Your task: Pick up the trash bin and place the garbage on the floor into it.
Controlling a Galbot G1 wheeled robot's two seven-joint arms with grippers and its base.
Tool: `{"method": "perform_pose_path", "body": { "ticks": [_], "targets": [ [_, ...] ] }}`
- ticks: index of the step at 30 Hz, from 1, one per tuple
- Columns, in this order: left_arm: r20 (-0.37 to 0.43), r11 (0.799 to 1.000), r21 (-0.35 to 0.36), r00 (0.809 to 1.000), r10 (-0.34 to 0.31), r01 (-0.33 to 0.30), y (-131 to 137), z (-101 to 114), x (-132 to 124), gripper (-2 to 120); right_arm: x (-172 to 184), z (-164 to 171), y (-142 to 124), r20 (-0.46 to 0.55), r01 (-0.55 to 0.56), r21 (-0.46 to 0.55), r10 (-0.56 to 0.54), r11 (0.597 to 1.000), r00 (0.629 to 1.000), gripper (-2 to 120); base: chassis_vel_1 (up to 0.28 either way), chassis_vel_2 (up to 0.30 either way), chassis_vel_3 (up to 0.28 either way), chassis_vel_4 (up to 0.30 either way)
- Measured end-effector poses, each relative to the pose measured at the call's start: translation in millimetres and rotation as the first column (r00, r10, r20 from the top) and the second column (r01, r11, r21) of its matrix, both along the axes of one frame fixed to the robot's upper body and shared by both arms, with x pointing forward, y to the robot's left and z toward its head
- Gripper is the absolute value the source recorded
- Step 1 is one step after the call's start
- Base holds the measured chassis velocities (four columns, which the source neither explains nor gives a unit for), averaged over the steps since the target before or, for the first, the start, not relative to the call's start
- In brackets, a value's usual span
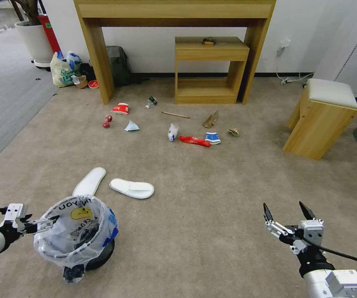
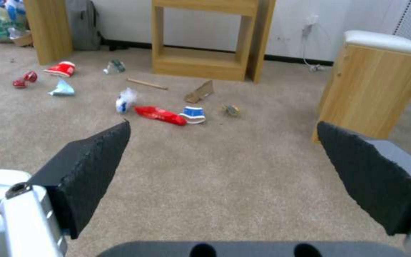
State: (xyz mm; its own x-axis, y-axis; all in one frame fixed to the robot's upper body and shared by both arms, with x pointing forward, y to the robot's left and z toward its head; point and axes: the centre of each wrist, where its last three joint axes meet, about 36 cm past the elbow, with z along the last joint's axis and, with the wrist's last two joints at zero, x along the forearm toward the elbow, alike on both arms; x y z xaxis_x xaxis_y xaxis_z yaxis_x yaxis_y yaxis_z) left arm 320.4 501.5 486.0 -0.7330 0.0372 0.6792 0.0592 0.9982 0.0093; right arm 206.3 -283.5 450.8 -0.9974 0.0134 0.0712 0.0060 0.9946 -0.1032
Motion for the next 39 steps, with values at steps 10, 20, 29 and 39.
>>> {"method": "perform_pose_path", "body": {
  "ticks": [10,20,29,39],
  "targets": [
    [-0.060,1.000,-0.004,0.998,0.000,0.000,21.9,-26.3,10.9,100,-1.3,-0.3,1.3,-0.011,0.005,0.005,-0.005,1.000,1.000,100,0.000,0.000,0.000,0.000],
    [-0.076,1.000,-0.015,0.997,0.005,-0.007,25.2,-36.4,15.0,100,-3.9,2.6,3.8,-0.036,0.009,0.079,-0.006,0.997,0.999,100,0.000,0.000,0.000,0.000],
    [-0.081,1.000,-0.023,0.997,0.006,-0.008,22.8,-43.8,19.4,100,-3.6,3.8,4.8,-0.041,0.015,0.095,-0.011,0.995,0.999,100,0.000,0.000,0.000,0.000],
    [-0.091,1.000,-0.024,0.996,0.016,-0.018,23.8,-49.4,19.5,91,-4.0,4.2,5.7,-0.037,0.019,0.113,-0.015,0.993,0.999,100,0.000,0.000,0.000,0.000]
  ]
}}
